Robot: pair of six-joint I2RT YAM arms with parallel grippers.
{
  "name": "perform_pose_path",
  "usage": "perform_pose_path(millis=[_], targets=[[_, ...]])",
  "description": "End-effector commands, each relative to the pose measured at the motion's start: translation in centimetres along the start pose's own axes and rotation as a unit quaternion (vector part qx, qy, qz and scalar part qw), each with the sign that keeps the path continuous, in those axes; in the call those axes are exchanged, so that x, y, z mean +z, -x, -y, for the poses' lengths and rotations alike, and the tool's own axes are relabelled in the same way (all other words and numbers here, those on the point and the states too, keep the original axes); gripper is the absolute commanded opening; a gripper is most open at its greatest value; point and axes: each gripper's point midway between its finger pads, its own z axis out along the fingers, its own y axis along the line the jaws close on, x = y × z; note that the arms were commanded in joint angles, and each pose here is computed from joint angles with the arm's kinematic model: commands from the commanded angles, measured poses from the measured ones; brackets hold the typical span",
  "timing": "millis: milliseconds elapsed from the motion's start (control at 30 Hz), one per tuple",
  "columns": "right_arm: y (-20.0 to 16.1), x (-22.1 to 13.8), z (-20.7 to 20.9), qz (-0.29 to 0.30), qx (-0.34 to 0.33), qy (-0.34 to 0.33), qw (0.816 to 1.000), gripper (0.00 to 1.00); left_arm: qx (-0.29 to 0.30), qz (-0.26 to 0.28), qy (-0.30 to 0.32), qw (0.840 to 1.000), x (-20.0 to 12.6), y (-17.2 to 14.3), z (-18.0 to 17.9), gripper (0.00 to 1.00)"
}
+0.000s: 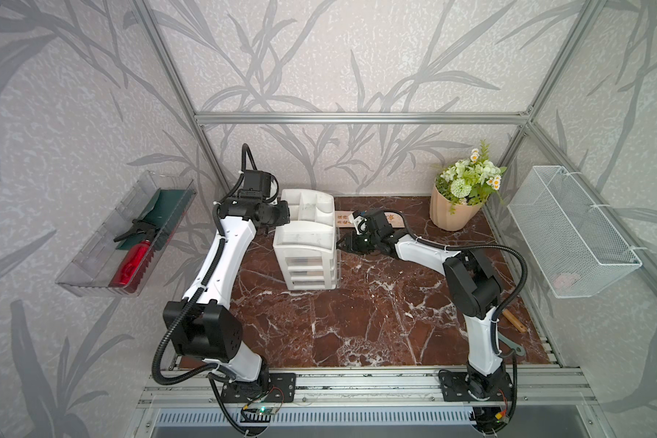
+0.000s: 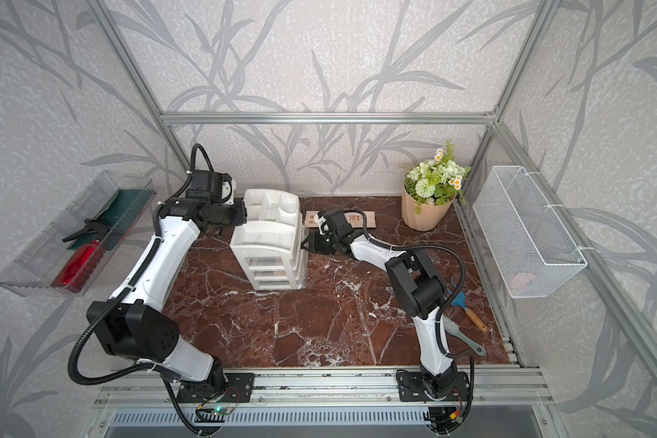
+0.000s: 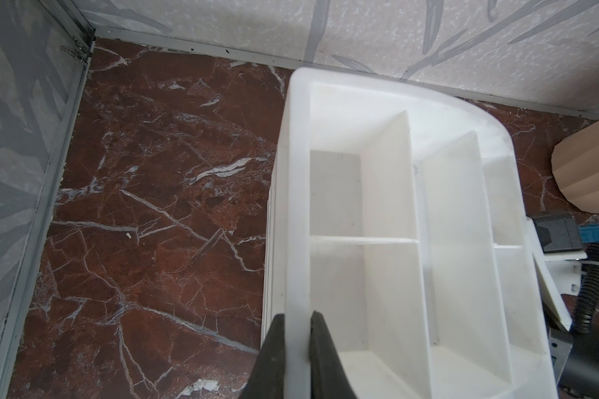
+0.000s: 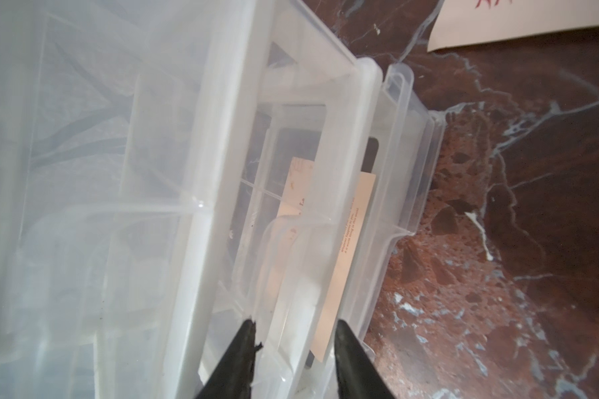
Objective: Take the postcards out of the drawer
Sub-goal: Close the drawer in the storage box, then open the drawer in the storage box.
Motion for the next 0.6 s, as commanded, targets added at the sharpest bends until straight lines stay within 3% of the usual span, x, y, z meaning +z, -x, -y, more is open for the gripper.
perform_pose_path(millis=[0,567], targets=[[-0.1,-0.5,-1.3,0.002,-0.039,-0.014,0.999,0.36,0.002,0.004,-0.011,1.000,-0.5,-0.2,0.8,0.13],[0.0,0.4,1.2,-0.004,-0.040,-0.078,0.996,0.28,0.003,0.006,-0.019,1.000,-0.6,-0.8,1.0,0.13]])
